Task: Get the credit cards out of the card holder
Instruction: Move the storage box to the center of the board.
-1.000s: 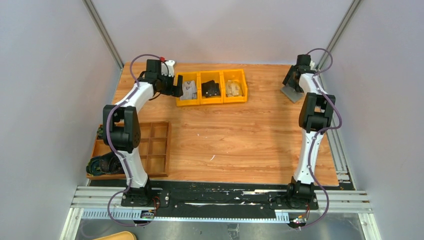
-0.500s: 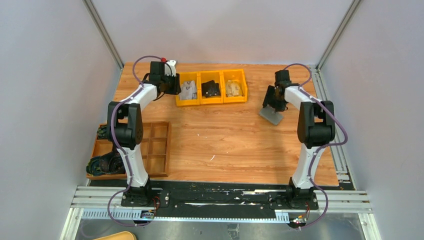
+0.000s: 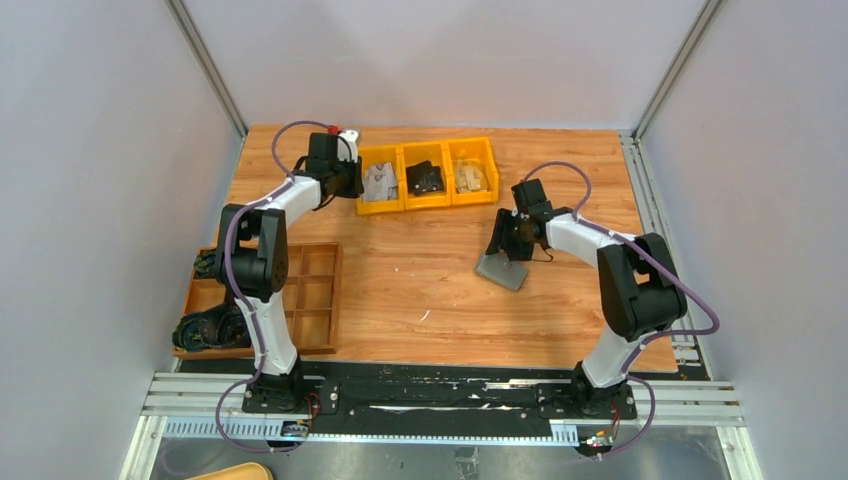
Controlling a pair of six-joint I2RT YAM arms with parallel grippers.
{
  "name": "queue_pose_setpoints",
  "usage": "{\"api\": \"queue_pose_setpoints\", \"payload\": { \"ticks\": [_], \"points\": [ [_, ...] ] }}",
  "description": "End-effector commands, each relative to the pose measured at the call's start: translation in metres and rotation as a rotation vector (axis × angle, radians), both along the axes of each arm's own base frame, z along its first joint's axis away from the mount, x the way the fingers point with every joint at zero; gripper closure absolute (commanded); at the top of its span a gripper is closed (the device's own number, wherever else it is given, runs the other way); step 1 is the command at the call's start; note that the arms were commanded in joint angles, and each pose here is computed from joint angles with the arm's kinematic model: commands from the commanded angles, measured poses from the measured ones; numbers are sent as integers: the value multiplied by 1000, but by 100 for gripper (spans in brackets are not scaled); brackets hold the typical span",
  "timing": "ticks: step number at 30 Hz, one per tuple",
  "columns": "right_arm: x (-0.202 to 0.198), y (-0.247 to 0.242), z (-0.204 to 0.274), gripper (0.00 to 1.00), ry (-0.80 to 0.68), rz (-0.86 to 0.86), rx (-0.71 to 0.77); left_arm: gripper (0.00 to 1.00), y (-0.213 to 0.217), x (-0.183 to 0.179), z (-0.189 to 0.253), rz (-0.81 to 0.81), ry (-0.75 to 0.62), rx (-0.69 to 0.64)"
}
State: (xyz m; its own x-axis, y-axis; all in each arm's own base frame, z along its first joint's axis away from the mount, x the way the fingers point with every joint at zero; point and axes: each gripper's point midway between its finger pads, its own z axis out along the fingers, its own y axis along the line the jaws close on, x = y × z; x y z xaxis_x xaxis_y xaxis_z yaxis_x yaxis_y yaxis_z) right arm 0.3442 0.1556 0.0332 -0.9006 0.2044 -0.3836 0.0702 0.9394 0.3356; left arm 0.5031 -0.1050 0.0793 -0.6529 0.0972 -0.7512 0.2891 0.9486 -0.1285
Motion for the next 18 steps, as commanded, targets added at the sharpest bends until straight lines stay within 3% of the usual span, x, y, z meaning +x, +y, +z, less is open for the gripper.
{"api": "queue_pose_setpoints", "payload": {
  "ticks": [1,5,12,18],
  "points": [
    [-68,17,-32,46,198,34,10,77,-9,-6,26,-21,-62,-5],
    [-89,37,-33,46,192,75,34,82,-11,-25,20,-27,-60,20],
    [-112,79,-30,44,156,201,39,82,-23,-66,15,-32,-41,39],
    [-134,104,-24,34,105,304,42,81,-24,-92,15,-18,-36,37]
  ]
}}
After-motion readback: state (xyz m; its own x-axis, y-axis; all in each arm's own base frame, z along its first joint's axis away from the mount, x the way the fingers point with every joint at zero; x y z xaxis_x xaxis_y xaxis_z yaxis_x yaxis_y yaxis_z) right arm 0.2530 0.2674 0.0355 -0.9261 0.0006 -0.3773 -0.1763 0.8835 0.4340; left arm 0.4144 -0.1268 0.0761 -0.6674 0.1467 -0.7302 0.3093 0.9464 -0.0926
